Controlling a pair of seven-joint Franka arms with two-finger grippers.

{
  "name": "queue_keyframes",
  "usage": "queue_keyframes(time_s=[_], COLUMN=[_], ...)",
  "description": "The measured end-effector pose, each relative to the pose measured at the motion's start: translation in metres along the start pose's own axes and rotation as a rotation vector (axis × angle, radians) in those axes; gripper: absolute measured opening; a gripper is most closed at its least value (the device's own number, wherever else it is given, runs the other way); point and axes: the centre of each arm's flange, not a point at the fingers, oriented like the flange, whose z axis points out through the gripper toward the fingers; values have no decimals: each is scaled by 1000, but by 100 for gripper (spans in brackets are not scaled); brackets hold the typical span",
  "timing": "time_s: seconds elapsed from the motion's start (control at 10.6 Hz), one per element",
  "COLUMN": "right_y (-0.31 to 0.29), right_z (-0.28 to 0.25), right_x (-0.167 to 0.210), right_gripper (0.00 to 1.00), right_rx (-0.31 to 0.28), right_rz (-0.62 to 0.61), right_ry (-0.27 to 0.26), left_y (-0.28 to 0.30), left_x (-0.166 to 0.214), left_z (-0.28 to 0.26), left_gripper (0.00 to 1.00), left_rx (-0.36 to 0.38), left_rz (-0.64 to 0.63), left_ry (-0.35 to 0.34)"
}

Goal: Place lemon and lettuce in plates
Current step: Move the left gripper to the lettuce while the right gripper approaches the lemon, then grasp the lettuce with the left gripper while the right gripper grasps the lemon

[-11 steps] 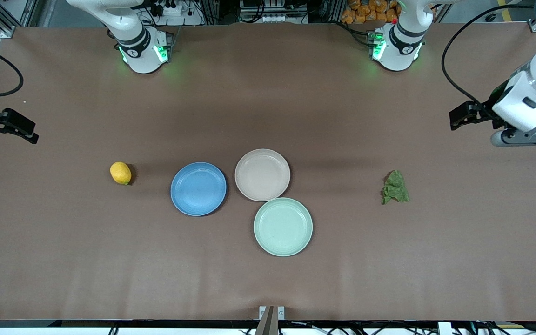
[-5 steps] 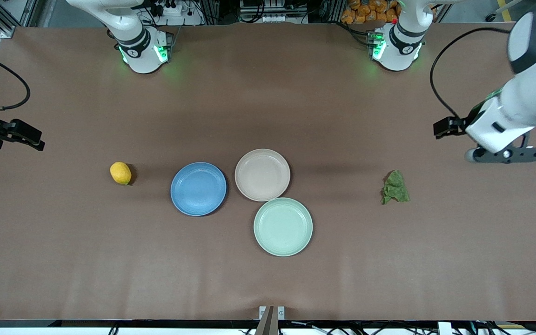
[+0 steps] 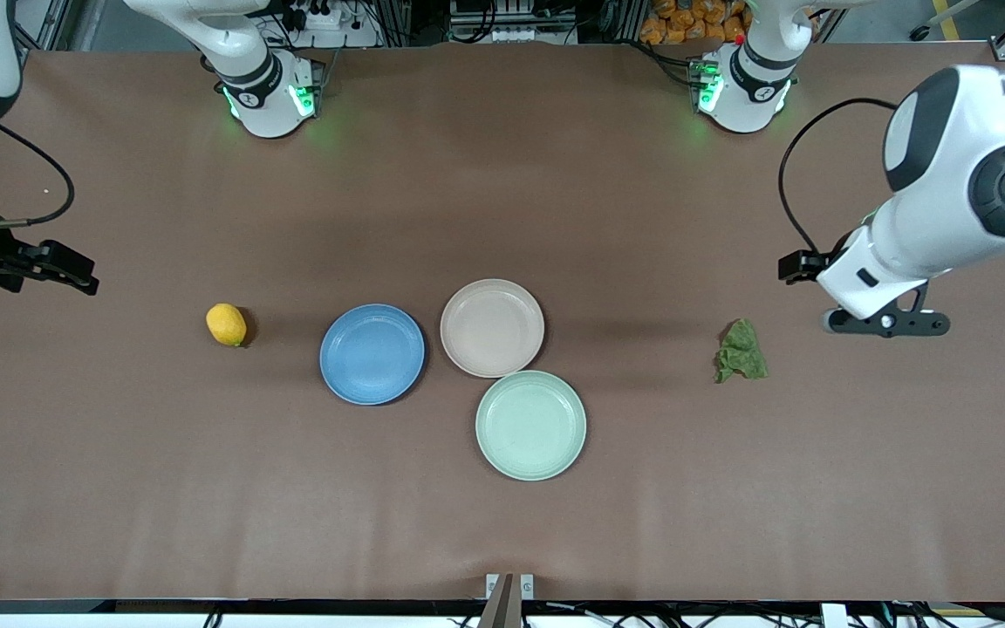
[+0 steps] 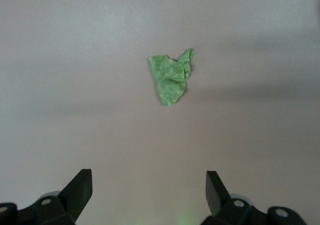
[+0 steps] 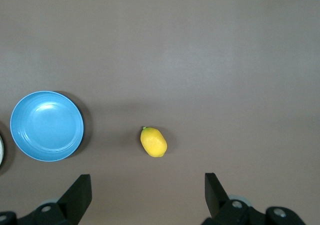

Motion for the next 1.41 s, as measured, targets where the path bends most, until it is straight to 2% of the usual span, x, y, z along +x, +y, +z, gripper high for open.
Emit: queue_keyframes(time_s=[0.47, 0.85, 1.41], right_y=[-1, -3, -6], right_z=[22, 44, 74], right_x=[1, 2, 4], right_gripper=[100, 100, 100], right_rx=[0, 2, 2], right_rz=[-45, -57, -63], right_ry=[-8, -14, -19], left_y=[3, -6, 2], left_x=[30, 60, 75], left_z=[75, 162, 250], left_gripper=[100, 100, 100], left_rx=[-9, -28, -88], left_rz=[4, -15, -37], left_ry=[-69, -101, -145])
